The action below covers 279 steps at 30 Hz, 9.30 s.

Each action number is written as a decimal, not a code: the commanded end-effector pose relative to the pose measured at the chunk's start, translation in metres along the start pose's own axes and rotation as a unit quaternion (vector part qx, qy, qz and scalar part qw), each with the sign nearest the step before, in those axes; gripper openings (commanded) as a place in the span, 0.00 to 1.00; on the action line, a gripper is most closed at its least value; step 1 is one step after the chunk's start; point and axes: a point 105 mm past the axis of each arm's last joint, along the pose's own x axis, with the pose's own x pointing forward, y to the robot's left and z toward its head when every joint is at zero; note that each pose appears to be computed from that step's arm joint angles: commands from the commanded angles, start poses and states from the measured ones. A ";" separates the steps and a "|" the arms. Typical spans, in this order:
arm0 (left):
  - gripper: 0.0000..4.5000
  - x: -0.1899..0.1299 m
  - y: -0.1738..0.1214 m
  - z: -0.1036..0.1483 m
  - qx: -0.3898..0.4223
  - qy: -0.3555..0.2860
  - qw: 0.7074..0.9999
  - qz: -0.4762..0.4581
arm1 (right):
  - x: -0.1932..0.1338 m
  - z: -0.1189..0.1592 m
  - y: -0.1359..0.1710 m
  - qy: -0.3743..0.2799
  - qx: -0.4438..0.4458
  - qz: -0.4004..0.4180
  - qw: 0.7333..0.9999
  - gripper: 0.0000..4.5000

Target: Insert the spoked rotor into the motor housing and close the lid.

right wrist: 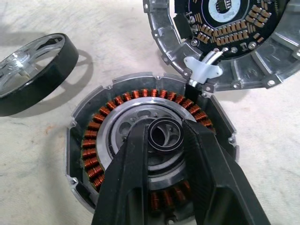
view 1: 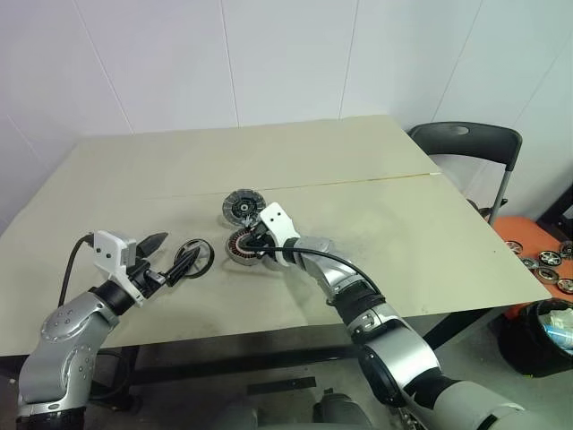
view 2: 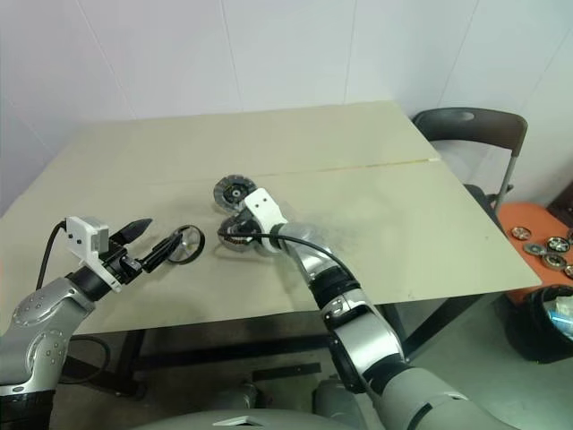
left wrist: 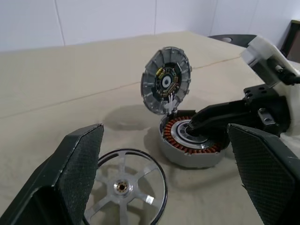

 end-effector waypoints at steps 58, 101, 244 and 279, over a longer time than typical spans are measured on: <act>1.00 0.004 -0.011 0.008 0.019 -0.004 1.000 -0.008 | 0.006 0.006 0.006 0.000 -0.096 0.000 0.995 0.00; 1.00 0.003 -0.008 0.004 0.029 0.005 1.000 -0.009 | 0.008 -0.001 0.003 0.028 -0.158 -0.007 0.987 0.03; 0.17 0.101 -0.045 -0.038 -0.594 0.101 0.798 -0.002 | -0.098 0.039 -0.038 -0.038 -0.157 0.180 0.970 0.00; 0.17 0.099 -0.056 -0.034 -0.604 0.112 0.789 -0.002 | -0.092 0.033 -0.040 -0.036 -0.155 0.165 0.973 0.00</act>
